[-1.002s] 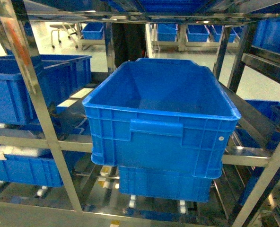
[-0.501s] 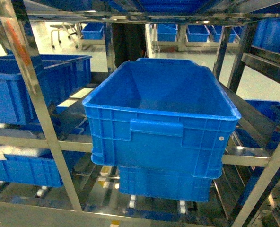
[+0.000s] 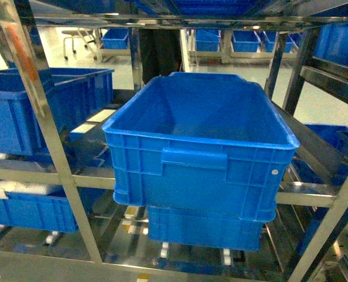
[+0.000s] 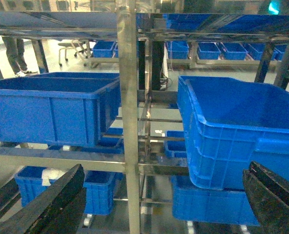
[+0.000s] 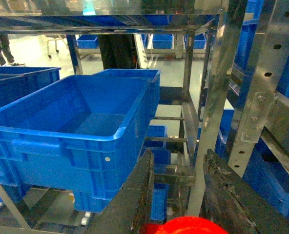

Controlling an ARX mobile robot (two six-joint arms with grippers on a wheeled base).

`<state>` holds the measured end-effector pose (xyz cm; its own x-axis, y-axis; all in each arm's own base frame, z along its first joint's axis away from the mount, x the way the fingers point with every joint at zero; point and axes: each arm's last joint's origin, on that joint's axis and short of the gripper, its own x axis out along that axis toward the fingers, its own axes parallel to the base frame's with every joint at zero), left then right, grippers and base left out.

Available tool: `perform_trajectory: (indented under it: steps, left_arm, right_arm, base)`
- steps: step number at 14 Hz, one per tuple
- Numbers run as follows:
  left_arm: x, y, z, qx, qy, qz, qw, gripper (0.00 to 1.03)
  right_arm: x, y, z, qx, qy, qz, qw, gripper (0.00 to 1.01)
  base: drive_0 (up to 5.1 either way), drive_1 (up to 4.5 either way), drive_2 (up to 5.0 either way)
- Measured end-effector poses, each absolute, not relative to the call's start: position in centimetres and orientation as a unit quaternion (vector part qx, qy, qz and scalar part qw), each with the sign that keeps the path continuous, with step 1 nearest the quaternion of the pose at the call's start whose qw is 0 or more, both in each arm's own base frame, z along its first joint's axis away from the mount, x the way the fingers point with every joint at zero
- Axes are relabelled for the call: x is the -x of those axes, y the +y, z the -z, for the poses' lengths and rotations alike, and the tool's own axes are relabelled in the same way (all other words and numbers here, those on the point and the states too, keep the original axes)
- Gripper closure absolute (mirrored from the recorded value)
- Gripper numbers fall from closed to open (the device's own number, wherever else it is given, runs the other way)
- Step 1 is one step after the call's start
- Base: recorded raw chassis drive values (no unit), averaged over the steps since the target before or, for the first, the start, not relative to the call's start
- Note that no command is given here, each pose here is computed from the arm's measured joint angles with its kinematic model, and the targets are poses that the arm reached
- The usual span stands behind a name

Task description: Pick red block from blue box to shelf

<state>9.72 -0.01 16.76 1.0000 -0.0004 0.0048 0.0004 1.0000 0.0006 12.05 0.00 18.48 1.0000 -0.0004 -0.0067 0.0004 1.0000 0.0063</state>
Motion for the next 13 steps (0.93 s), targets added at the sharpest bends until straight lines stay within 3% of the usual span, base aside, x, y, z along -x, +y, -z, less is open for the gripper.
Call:
perform_trajectory:
  steps: [4,11,13]
  left_arm:
    - [-9.72,-0.01,-16.75,0.0,-0.002,0.0,1.0,0.05]
    - [-9.72,-0.01,-16.76,0.0,-0.003,0.0,1.0,0.05]
    - [-9.72,-0.01,-16.75,0.0,-0.002,0.0,1.0,0.05]
  right_arm:
    - [-12.05,0.0,-18.48,-0.003,0.003,0.0,1.0,0.75]
    - [-12.04,0.0,-18.48,-0.003,0.002,0.0,1.0,0.75]
    - [-12.06,0.0,-18.43,-0.003,0.005,0.0,1.0,0.75]
  base:
    - [0.0,0.0,0.0]
    - [0.0,3.92,-3.9]
    - [0.0,0.0,0.0]
